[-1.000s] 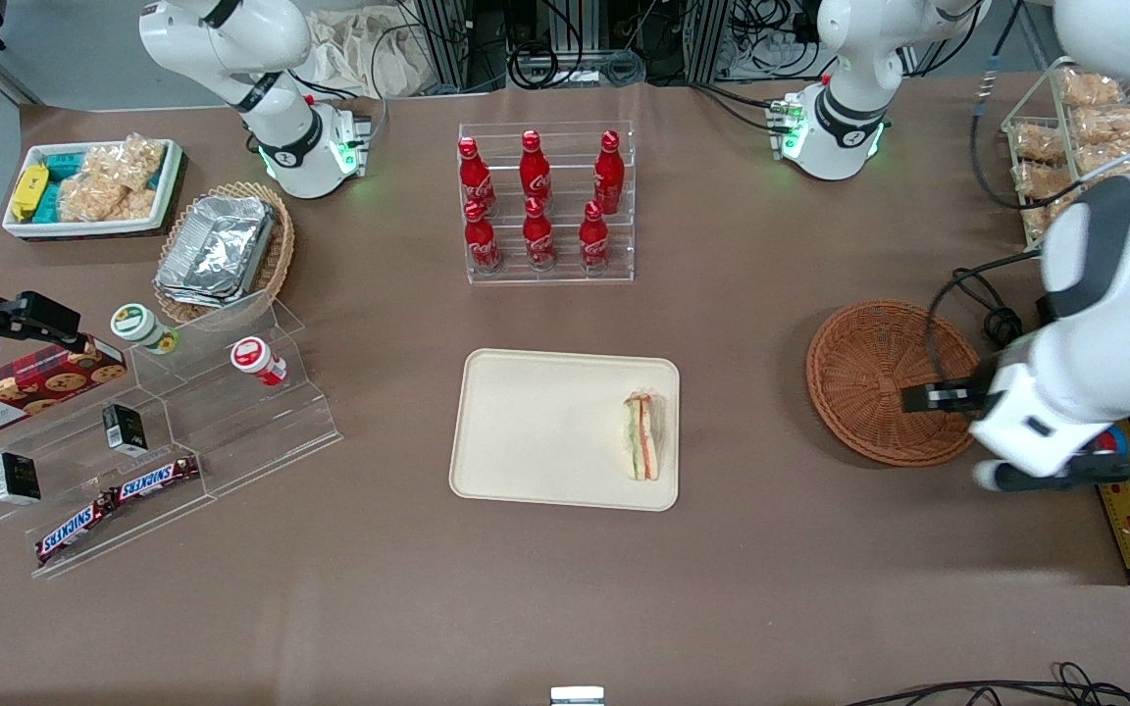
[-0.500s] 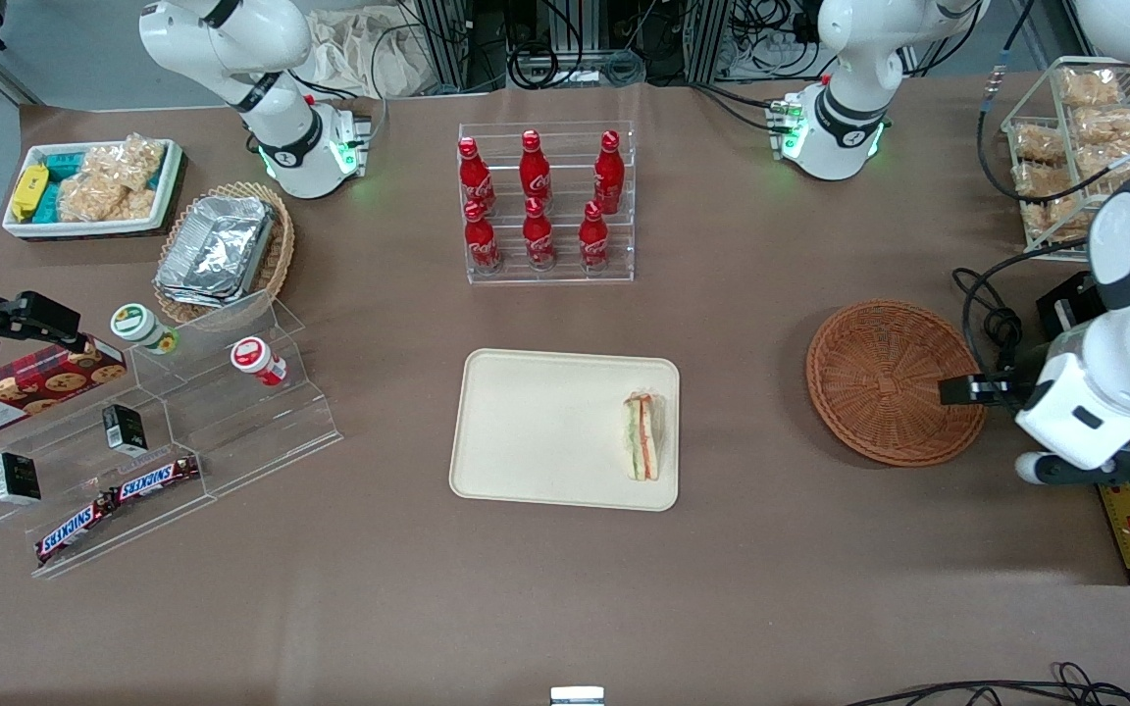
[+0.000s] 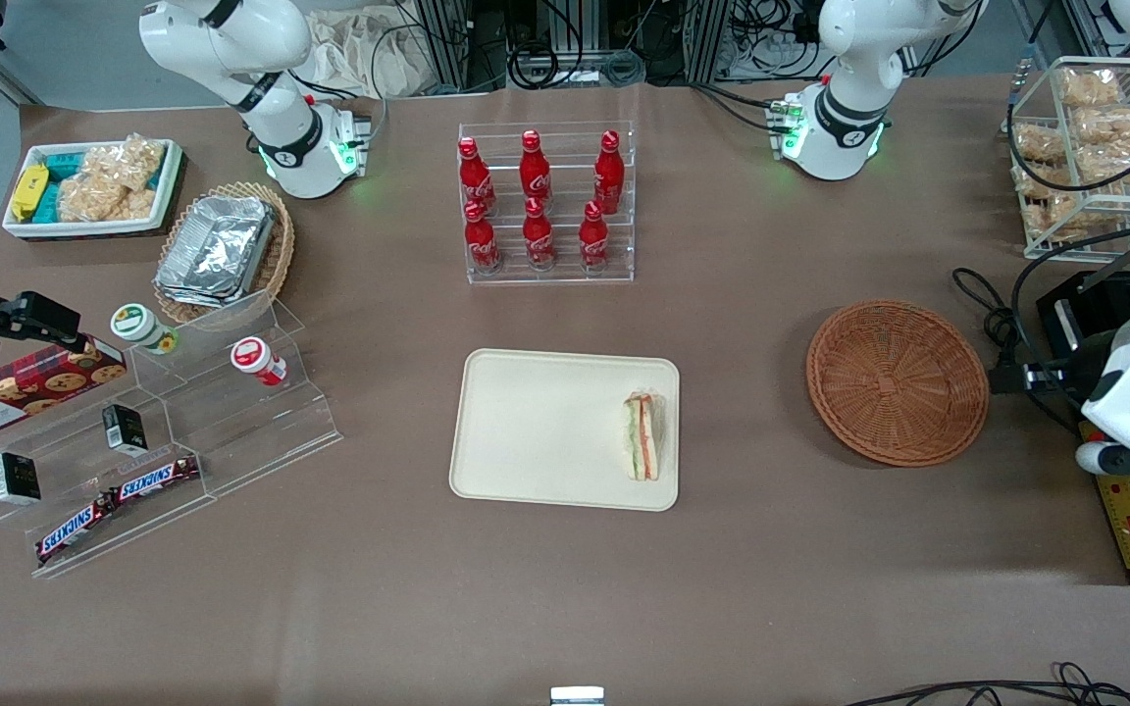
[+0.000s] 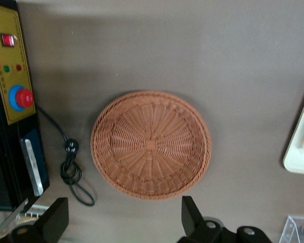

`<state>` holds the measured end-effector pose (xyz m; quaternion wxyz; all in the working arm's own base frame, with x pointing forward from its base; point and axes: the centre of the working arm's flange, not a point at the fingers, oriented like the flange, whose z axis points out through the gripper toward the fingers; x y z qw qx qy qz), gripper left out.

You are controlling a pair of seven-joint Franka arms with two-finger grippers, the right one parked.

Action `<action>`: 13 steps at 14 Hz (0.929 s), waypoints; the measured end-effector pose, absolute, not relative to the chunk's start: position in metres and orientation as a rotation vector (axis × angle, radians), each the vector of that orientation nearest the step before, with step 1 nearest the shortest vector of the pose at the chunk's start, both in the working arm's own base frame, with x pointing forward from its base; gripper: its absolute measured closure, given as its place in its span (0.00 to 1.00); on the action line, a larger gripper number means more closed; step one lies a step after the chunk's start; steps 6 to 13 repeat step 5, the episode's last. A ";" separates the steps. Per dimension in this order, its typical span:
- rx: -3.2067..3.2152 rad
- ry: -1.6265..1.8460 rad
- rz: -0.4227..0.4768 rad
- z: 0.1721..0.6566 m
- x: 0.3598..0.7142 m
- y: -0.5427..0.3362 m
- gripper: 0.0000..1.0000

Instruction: Place sandwich from basket to tray

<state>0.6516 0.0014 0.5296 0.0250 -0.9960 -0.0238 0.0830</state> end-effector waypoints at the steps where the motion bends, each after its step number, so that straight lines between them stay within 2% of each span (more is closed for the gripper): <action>1: -3.086 -0.086 0.274 0.532 0.647 0.006 0.00; 5: -3.073 -0.112 0.291 0.539 0.632 0.010 0.00; 13: -3.073 -0.112 0.291 0.539 0.632 0.010 0.00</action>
